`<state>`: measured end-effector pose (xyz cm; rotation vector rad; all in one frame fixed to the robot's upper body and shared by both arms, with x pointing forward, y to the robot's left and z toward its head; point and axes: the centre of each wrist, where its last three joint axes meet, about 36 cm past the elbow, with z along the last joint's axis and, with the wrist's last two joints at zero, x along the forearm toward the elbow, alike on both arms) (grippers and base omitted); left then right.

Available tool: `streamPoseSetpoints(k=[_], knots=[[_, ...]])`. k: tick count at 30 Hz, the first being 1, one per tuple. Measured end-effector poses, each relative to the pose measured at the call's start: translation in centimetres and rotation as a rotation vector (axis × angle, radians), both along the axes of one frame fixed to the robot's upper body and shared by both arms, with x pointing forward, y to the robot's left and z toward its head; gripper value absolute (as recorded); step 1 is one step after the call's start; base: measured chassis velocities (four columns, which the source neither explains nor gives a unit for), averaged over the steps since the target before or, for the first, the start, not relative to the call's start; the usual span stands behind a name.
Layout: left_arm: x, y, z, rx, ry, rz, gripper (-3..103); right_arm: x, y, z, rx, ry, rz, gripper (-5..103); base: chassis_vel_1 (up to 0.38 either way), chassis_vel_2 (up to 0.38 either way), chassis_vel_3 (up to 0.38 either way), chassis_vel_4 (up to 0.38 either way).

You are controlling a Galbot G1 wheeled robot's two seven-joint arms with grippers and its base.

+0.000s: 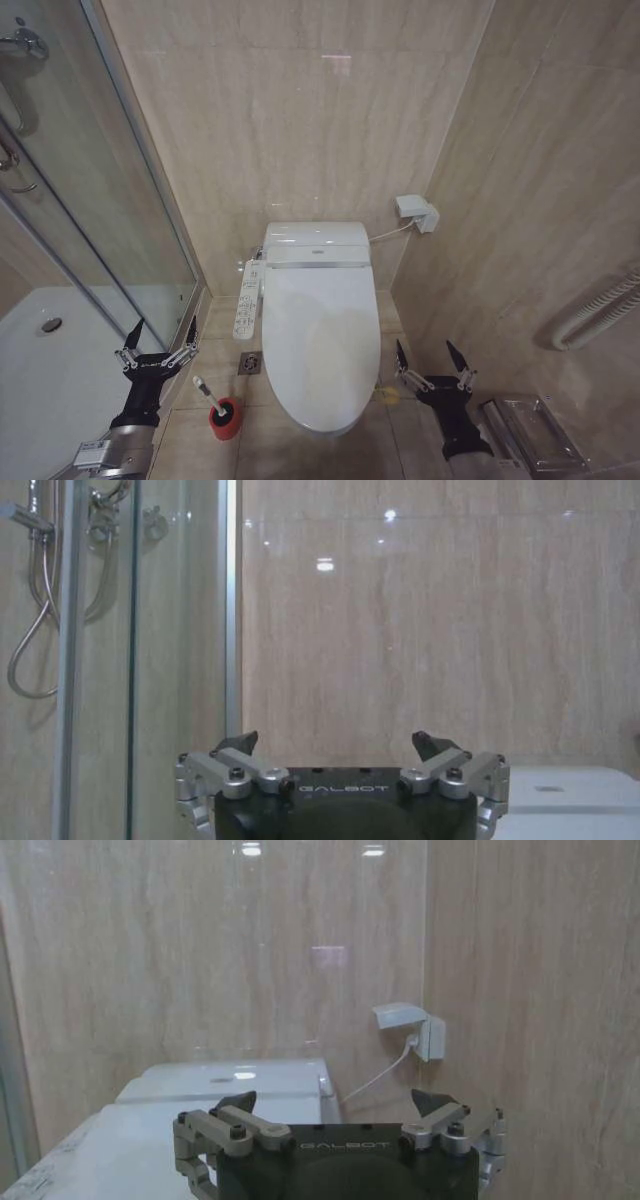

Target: Open the toilet lid, clean the toilet bowl with a toilet brush, close the toilet lid, and flush.

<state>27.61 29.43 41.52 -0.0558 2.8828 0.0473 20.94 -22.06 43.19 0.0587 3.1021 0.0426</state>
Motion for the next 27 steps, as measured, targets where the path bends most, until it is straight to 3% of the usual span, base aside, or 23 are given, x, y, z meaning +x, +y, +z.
streamPoseSetpoints(k=[14, 27], knots=[[0.0, 0.0, 0.0, 0.000, 0.000, 0.000, 100, -2.7, 0.8, -5.4, -0.009, 0.075, 0.020, 100, 0.000, 0.000, 0.000, 0.000], [0.0, 0.0, 0.0, 0.000, 0.000, 0.000, 100, -3.2, -0.1, -8.6, -0.043, 0.134, 0.052, 100, 0.000, 0.000, 0.000, 0.000]])
